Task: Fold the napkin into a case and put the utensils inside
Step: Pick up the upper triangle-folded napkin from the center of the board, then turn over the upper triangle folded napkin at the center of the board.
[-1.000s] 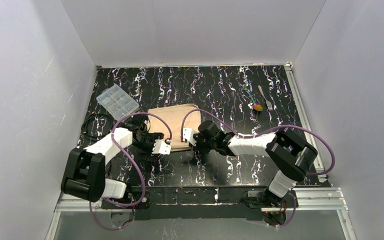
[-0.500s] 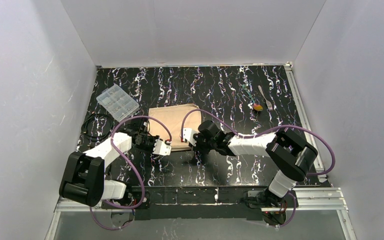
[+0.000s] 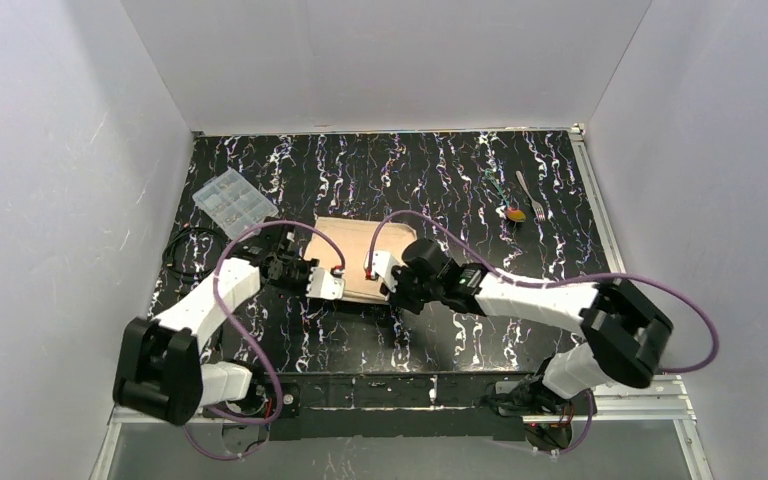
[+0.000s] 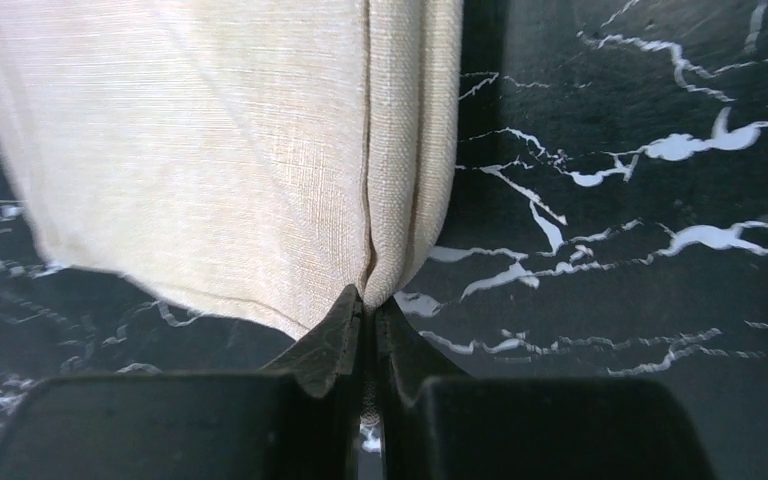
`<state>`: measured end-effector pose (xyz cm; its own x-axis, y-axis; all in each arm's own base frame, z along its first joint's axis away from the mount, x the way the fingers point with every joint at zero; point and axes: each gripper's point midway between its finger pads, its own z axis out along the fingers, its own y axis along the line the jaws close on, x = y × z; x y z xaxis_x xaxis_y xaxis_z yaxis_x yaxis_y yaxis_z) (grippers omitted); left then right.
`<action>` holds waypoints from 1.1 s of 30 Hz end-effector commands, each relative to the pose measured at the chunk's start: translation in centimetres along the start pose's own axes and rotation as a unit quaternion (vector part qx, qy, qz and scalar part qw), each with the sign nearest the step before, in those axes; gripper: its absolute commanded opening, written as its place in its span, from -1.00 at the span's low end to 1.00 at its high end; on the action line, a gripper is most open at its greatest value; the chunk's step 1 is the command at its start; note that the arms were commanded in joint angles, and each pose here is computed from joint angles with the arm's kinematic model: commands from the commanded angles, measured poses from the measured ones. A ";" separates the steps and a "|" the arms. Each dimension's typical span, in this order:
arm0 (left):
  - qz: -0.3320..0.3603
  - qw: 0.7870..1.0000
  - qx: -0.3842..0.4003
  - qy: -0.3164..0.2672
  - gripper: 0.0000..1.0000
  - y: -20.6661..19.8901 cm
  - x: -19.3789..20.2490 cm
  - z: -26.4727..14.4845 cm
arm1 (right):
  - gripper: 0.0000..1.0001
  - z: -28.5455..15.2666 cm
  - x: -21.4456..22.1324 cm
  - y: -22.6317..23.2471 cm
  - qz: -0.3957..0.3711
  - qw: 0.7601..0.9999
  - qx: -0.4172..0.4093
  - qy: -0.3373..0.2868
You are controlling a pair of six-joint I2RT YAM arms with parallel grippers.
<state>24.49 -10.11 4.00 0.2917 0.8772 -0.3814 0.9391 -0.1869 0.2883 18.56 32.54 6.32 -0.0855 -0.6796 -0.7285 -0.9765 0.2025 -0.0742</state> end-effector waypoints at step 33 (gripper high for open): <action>-0.174 0.973 0.130 -0.075 -1.00 -3.4 -11.7 -13.2 | -0.97 -13.1 -9.0 1.3 0.287 0.957 0.012 -0.041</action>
<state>12.33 -12.96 20.91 0.0034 0.8226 -0.5687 0.9924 -0.0725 -0.0989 9.73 30.40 22.11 -0.5575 -0.4894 -0.6706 -0.8180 0.4617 0.3430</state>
